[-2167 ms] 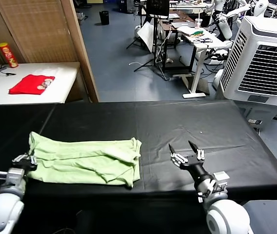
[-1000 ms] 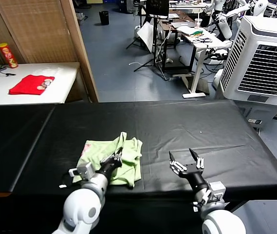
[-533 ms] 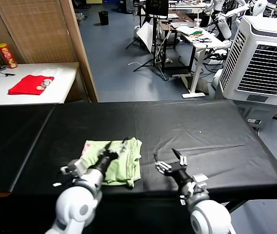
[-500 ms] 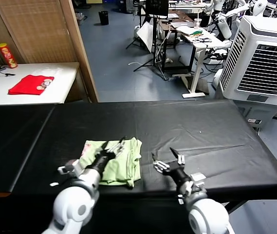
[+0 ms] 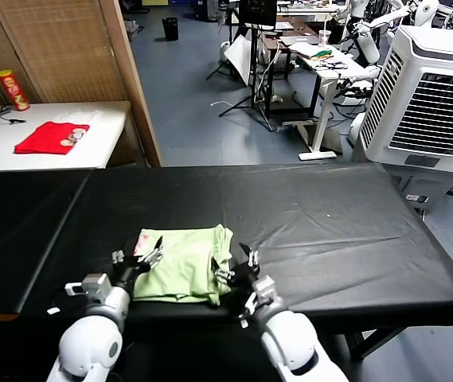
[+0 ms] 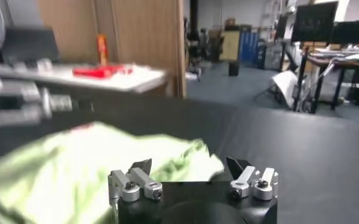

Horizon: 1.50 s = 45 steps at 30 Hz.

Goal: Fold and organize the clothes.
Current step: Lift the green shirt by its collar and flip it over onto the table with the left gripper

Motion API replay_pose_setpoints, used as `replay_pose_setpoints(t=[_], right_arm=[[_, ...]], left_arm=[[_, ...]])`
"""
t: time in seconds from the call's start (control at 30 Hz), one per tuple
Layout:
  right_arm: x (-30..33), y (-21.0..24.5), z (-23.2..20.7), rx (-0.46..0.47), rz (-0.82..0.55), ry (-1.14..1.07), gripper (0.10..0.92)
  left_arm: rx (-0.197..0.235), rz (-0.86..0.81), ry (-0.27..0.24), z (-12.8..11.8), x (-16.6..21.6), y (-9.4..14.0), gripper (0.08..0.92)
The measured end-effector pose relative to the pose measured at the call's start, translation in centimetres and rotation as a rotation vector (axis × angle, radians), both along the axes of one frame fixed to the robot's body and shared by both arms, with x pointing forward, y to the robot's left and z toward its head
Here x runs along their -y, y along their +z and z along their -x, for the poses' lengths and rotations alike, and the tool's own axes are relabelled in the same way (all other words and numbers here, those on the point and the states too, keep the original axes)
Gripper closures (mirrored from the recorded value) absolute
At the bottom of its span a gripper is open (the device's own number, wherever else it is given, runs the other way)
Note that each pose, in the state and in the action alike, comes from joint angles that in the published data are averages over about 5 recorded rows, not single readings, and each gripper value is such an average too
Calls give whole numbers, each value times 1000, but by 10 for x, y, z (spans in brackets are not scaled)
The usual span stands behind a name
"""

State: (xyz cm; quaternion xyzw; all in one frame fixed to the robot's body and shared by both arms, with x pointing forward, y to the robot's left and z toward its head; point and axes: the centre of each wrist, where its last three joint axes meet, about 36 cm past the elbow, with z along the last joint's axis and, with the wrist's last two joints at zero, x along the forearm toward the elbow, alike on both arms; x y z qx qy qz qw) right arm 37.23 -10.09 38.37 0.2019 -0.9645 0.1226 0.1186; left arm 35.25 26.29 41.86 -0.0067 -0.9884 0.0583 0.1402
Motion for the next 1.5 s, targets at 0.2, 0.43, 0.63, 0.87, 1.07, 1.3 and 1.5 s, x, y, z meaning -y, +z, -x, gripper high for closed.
replay_pose_setpoints(t=[0.2,0.43,0.63,0.87,1.07,1.3,1.5], right_arm=[[-4,6,8,78,-42,-21,224],[12,25,22,143,-94,-59,224],[29,33,33,173,-94,-86,224],[32,34,38,175,-102,-100,224],[33,34,40,172,-106,-110,224],[38,34,44,172,-108,-130,224],[42,31,50,180,-99,-155,224]], left_arm=[[-13,47,28,-2,-9,-11,201],[-42,233,90,-6,-21,-19,201],[-73,408,133,-6,-33,-27,201],[-99,560,144,-2,-42,-30,323],[-115,590,145,-1,-45,-32,656],[-102,509,145,-4,-46,-28,867],[-49,300,142,-7,-52,-17,870]])
